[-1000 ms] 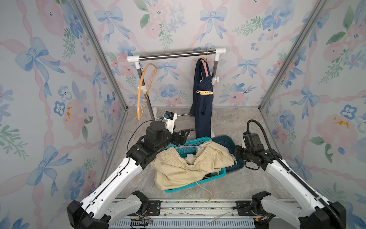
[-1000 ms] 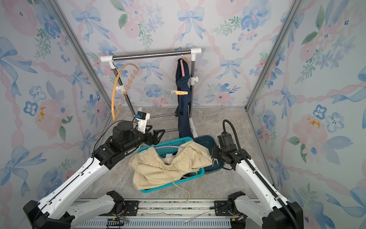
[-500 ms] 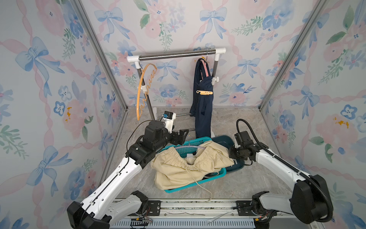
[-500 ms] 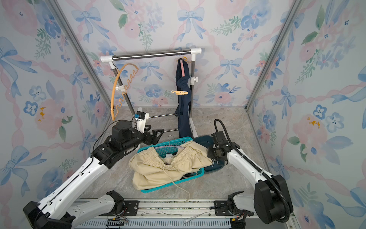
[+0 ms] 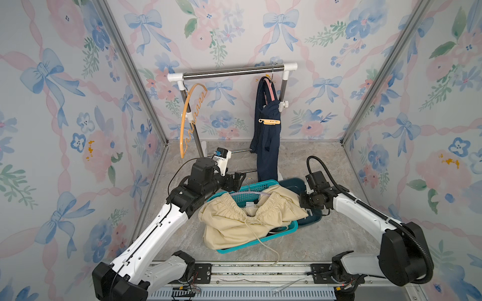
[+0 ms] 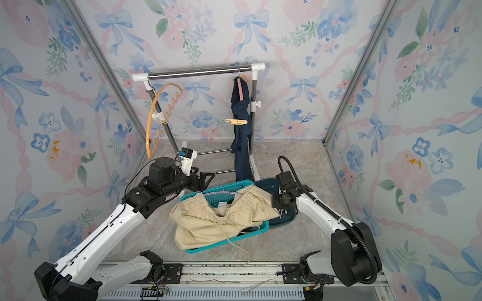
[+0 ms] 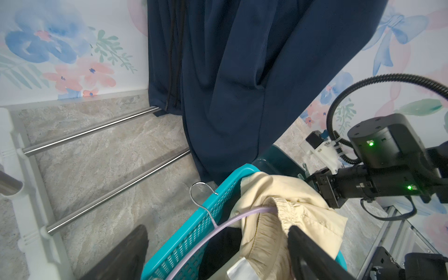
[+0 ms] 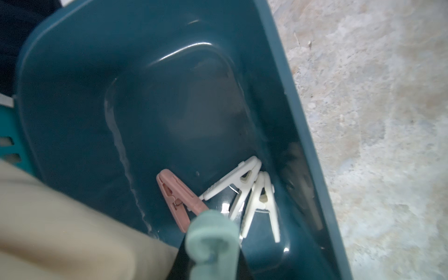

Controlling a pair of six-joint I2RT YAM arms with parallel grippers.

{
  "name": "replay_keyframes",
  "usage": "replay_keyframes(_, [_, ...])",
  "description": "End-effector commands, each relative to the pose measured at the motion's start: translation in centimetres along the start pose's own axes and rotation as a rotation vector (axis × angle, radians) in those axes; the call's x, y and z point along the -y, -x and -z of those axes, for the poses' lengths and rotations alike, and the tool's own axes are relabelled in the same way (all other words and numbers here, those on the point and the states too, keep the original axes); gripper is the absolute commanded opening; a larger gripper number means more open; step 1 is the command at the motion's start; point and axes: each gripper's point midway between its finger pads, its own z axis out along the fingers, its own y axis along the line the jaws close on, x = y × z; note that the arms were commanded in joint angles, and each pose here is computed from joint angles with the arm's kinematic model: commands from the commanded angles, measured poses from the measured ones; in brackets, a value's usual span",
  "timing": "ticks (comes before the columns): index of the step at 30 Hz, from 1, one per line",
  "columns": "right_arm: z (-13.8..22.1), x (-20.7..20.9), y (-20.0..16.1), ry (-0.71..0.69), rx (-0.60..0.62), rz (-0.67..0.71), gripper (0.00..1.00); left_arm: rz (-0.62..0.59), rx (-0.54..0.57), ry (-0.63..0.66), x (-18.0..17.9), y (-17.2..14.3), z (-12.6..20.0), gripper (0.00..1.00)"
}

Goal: Remove the clothespins securing shorts to the hanger
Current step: Place the clothespin in the storage box.

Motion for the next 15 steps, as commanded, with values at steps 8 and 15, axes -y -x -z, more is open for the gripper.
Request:
replay_keyframes(8, [2.1, 0.2, 0.3, -0.008, 0.017, 0.026, 0.41, -0.105, -0.306, -0.027, -1.0, -7.5, -3.1, 0.73])
replay_keyframes(15, [4.9, 0.6, 0.4, -0.006, 0.063, 0.026, 0.48, -0.291, -0.421, 0.018, -2.2, -10.7, -5.0, 0.61])
